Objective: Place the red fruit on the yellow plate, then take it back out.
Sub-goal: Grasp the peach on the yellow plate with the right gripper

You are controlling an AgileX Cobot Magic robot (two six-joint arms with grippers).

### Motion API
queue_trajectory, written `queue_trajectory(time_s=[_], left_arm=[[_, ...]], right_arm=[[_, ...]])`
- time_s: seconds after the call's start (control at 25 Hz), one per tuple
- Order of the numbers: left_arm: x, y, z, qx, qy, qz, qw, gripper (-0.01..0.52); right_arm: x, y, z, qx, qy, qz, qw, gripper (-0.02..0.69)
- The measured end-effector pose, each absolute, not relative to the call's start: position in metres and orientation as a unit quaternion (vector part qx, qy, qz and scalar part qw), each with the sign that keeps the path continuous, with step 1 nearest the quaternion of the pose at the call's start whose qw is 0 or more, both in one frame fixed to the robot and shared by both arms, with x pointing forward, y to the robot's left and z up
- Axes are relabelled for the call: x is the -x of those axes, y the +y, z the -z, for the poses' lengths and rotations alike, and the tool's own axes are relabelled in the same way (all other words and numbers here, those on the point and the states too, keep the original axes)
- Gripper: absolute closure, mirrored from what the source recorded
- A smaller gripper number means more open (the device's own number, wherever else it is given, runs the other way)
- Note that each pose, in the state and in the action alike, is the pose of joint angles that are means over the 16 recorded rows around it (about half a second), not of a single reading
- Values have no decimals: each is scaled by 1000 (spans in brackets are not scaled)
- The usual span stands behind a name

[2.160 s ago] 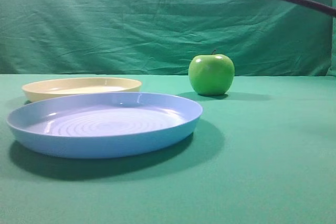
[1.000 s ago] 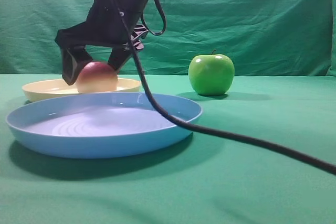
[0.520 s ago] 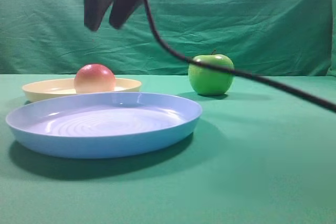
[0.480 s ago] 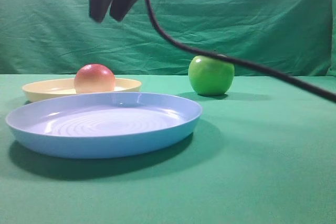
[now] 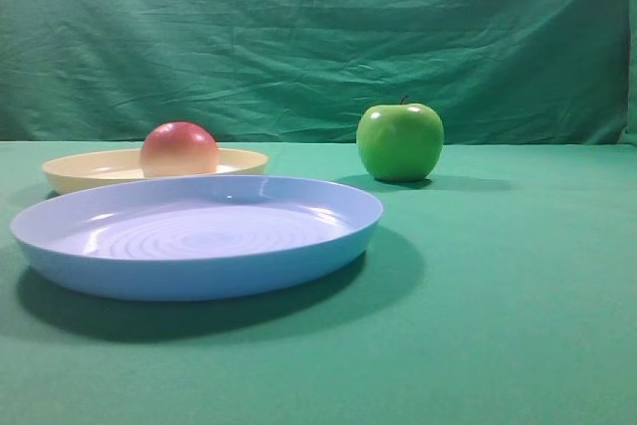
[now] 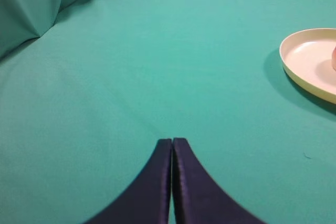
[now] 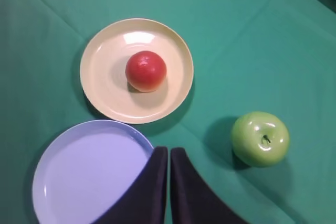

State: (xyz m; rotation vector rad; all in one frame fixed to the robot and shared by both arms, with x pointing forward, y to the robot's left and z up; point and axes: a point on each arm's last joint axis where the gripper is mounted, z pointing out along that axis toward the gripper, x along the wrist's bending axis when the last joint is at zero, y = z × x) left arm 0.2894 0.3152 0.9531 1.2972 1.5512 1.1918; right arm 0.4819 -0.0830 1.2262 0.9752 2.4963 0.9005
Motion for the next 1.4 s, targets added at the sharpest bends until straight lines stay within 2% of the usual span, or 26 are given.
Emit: queue_trajectory(time_s=[0.44, 0.76, 1.04, 1.4], left_arm=[[-289, 315, -953, -510, 609, -468, 387, 514], [-289, 315, -953, -510, 609, -468, 387, 514], [-289, 315, -953, -510, 609, -468, 387, 514], [-289, 315, -953, -510, 609, -468, 387, 514]], right_arm=[[-430, -134, -1281, -334, 840, -372, 210, 665], [-399, -172, -1299, -332, 803, -416, 267, 665], [-370, -210, -1285, -344, 765, -452, 303, 665], [-330, -256, -1228, -404, 706, -474, 338, 665]])
